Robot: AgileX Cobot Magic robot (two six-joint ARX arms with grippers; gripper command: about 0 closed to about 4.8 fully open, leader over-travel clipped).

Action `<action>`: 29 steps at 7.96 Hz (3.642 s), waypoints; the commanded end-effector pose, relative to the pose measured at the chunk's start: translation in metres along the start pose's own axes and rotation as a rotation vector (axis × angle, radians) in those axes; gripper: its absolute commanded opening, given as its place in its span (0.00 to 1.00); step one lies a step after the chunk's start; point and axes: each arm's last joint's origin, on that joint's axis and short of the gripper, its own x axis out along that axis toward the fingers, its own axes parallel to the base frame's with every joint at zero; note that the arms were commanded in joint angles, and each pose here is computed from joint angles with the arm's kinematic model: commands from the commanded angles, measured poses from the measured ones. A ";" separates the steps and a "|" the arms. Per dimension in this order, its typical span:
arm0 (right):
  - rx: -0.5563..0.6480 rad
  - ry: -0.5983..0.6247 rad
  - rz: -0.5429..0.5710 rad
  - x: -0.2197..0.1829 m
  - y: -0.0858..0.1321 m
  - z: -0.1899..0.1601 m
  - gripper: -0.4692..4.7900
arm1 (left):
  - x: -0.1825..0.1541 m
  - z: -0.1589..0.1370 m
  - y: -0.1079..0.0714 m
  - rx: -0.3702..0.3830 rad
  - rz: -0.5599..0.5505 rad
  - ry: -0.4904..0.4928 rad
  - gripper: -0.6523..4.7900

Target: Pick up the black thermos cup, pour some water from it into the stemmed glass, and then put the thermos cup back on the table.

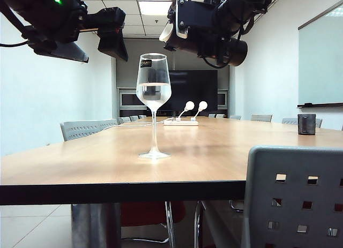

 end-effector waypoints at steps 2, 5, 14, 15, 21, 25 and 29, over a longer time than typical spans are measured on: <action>-0.070 -0.058 -0.133 -0.006 -0.024 0.006 0.40 | -0.001 0.002 0.000 -0.005 -0.002 -0.004 1.00; -0.144 -0.059 -0.140 -0.006 -0.024 0.006 0.40 | -0.001 0.000 0.000 -0.001 -0.003 0.018 1.00; -0.167 -0.059 -0.165 -0.006 -0.026 0.006 0.40 | -0.001 0.000 0.000 -0.001 -0.003 0.017 1.00; -0.168 -0.059 -0.165 -0.006 -0.026 0.006 0.40 | -0.001 0.000 0.000 -0.001 -0.003 0.018 1.00; -0.168 -0.059 -0.165 -0.006 -0.026 0.006 0.40 | -0.001 0.000 0.000 -0.001 -0.003 0.018 1.00; -0.027 -0.058 -0.163 -0.006 -0.026 0.006 0.40 | -0.001 0.000 0.000 -0.001 -0.003 0.018 1.00; 0.595 -0.058 -0.252 -0.008 -0.034 0.004 0.40 | -0.001 0.000 0.000 -0.001 -0.003 0.017 1.00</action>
